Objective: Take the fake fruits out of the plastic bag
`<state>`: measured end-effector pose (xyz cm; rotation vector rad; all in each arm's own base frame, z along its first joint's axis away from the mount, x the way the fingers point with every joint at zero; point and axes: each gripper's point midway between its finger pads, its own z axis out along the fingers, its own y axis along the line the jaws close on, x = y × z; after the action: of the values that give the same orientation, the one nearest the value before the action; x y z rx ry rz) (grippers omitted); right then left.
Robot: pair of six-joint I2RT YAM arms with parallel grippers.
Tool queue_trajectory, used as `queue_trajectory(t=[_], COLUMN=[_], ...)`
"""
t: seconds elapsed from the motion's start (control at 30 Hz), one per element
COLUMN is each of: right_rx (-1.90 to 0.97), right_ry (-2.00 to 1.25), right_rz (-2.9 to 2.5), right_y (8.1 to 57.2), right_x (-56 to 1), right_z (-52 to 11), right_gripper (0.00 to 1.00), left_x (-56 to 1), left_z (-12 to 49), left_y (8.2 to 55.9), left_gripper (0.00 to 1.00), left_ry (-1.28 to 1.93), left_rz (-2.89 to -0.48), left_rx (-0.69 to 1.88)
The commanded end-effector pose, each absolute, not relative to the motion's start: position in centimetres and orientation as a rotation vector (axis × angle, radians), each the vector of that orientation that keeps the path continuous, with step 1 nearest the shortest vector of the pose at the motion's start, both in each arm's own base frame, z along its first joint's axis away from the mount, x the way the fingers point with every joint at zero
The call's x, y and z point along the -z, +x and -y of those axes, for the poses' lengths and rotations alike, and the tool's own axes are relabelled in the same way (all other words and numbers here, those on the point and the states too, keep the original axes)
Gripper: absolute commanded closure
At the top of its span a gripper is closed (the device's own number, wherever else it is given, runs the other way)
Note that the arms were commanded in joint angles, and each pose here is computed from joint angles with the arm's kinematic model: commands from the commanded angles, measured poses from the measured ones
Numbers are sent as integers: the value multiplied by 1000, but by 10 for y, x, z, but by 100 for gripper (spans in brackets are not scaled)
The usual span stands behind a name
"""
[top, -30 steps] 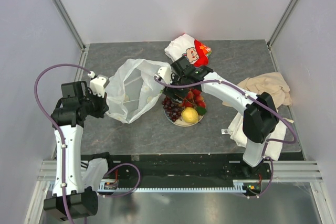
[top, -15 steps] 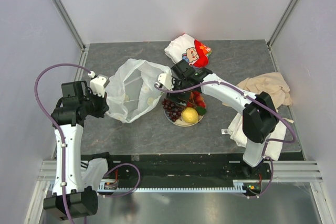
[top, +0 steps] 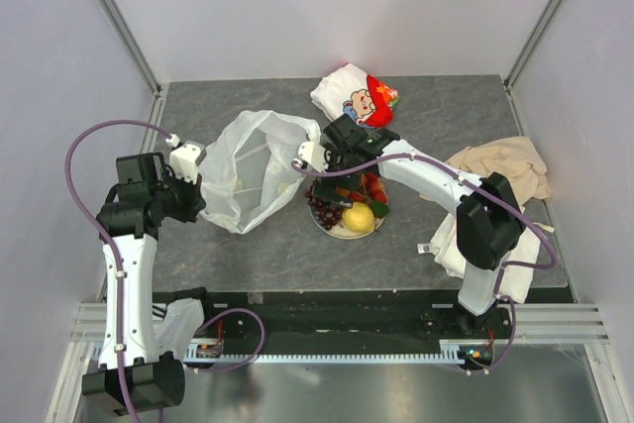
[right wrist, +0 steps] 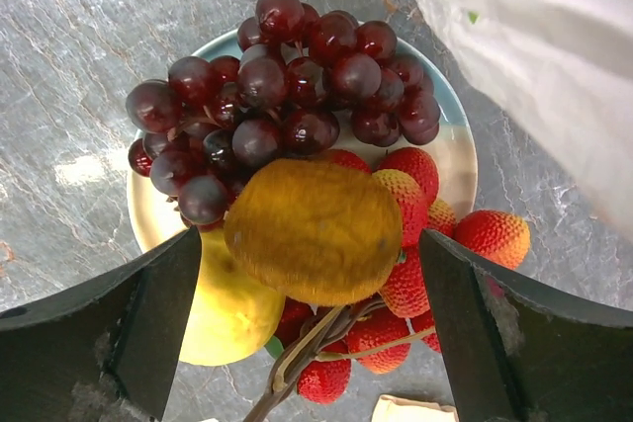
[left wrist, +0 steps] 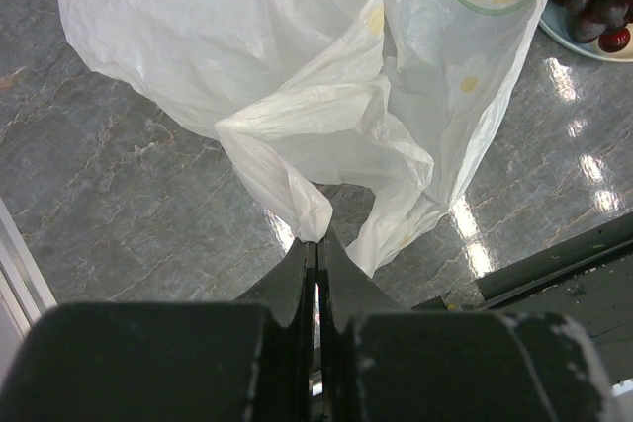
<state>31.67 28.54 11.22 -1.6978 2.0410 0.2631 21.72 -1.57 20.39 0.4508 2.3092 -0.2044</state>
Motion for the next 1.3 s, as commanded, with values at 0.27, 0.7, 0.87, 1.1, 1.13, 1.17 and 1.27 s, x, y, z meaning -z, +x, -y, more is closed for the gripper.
queue_trajectory(t=[0.27, 0.7, 0.87, 1.1, 1.13, 1.17, 1.27], right_rx=[-308, -337, -291, -174, -139, -112, 29], right_ry=[-1621, -1158, -946, -522, -478, -452, -333], right_rz=[-2005, -2026, -2035, -2123, -2117, -2117, -2091], right_y=[325, 362, 394, 453, 460, 464, 473], right_x=[-139, -222, -247, -253, -255, -256, -262], right_z=[-302, -300, -276, -210, -200, -191, -166], right_gripper=[2, 2, 2, 2, 2, 2, 2], left_x=[-217, -215, -216, -237, -241, -250, -270], left_z=[18, 16, 16, 16, 16, 17, 17], left_y=[224, 223, 222, 236, 237, 239, 245], left_gripper=[98, 98, 98, 98, 98, 98, 98], left_ry=[426, 436, 454, 466, 463, 464, 454], left_rz=[-2253, -2257, -2254, -2210, -2204, -2184, -2138], left_rx=[214, 192, 190, 188, 189, 183, 172])
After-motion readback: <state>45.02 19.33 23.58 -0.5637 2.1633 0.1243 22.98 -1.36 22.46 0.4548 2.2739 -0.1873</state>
